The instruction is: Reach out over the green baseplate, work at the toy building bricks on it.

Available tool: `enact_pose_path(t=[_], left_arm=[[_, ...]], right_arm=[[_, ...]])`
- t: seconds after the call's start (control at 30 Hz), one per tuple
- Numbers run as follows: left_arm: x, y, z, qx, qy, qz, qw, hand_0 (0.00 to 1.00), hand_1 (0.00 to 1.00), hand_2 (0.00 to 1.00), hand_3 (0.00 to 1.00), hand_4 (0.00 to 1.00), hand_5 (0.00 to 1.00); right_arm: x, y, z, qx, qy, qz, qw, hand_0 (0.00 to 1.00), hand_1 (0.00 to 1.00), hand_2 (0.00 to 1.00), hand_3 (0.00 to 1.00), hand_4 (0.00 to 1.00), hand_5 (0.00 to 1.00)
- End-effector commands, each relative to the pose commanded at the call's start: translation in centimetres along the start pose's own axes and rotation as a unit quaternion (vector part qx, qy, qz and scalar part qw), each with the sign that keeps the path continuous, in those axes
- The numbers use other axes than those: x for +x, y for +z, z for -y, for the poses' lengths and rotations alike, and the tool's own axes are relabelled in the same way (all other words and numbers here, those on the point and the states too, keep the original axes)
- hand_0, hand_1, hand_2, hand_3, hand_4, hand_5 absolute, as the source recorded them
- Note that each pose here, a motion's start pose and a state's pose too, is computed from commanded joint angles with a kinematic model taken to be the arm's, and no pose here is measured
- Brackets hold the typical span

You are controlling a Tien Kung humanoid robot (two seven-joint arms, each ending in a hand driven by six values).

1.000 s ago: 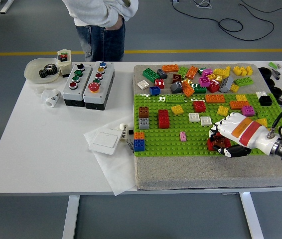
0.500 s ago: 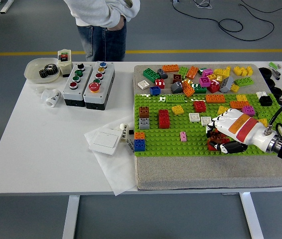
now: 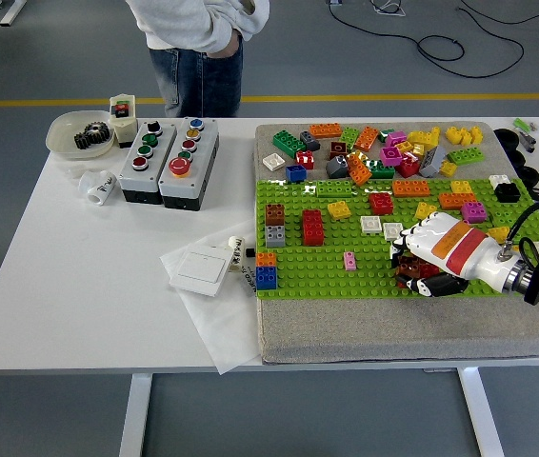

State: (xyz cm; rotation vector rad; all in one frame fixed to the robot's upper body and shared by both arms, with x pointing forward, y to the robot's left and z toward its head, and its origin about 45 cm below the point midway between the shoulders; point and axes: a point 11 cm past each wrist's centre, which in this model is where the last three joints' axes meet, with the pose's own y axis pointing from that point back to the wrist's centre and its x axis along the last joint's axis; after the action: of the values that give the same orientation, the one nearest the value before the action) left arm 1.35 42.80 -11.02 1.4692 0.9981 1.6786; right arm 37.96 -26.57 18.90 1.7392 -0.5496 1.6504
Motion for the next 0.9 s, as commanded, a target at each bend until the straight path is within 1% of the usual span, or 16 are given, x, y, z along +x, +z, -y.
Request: enact_pose_path(t=[0.43,0.5,0.9], left_arm=[[-0.02,-0.01,0.0,0.0,0.0,-0.001,1.0,0.764,0.797,0.849,0.762,0.788,0.697],[-0.02,-0.06,0.0,0.001,0.0,-0.001,1.0,0.764,0.797,0.849,0.763,0.788,0.695],[0.01,-0.55,0.02,0.005,0.001,0.002,1.0,0.763,0.798,0.849,0.762,0.789,0.696]], right_arm=[[-0.01,0.17,-0.15,-0.003,-0.003,0.001,1.0,0.3,0.422,0.487,0.478,0.594,0.198],[0.05,0.14,-0.16,-0.002,-0.002,0.002,1.0,0.302,0.421,0.487,0.478,0.585,0.184],[-0.17,0.23,-0.56,-0.002,-0.006,0.008,1.0,0.302,0.422,0.487,0.48,0.583,0.174]])
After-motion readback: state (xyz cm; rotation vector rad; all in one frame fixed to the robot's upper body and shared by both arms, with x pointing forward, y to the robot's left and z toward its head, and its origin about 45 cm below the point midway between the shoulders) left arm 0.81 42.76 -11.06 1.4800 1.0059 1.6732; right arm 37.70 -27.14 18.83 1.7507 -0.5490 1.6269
